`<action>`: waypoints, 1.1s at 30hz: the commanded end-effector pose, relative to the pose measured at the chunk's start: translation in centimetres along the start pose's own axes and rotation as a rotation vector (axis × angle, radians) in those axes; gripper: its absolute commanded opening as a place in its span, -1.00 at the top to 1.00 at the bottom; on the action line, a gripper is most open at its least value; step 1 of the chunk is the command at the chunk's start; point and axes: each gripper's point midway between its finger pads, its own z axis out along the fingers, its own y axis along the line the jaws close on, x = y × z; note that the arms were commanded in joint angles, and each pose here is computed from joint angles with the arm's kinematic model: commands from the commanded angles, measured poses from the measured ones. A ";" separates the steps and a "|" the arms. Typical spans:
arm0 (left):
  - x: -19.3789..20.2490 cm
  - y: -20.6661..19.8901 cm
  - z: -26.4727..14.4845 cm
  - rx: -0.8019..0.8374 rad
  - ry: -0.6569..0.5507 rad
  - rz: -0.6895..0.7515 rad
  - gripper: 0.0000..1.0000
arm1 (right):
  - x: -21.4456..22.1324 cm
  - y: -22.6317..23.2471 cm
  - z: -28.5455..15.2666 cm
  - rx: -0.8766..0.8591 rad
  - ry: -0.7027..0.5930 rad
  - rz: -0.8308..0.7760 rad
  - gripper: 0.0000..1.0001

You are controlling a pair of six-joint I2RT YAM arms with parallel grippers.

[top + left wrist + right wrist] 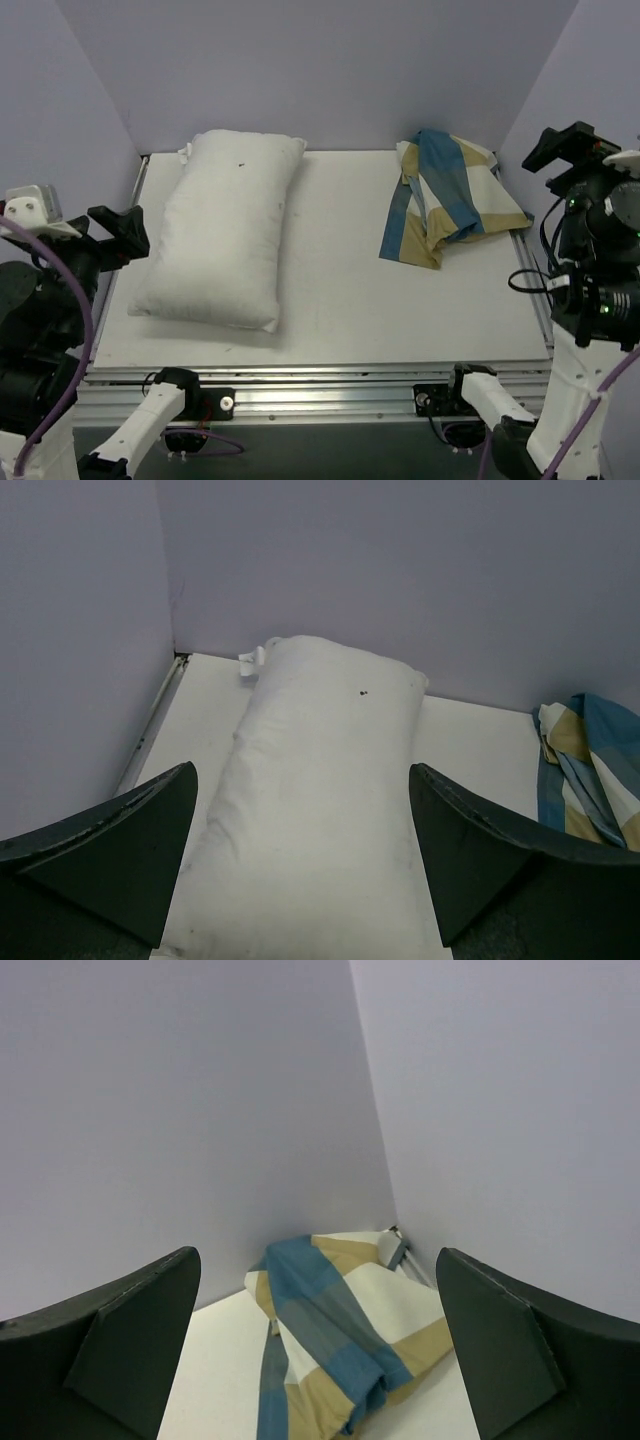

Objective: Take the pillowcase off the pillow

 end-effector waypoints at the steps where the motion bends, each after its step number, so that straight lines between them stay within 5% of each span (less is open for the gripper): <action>1: -0.4 2.6 -3.5 -0.079 -0.018 0.039 -0.88 | 0.9 -2.7 -2.8 0.084 0.007 -0.078 -1.00; 13: 2.6 5.9 -9.0 -0.144 -0.054 -0.010 -0.88 | 3.1 -3.6 -11.5 -0.031 -0.092 0.017 -1.00; 33: 6.0 7.0 -8.8 -0.191 0.002 -0.025 -0.88 | 4.7 -4.1 -12.3 -0.048 -0.069 -0.006 -1.00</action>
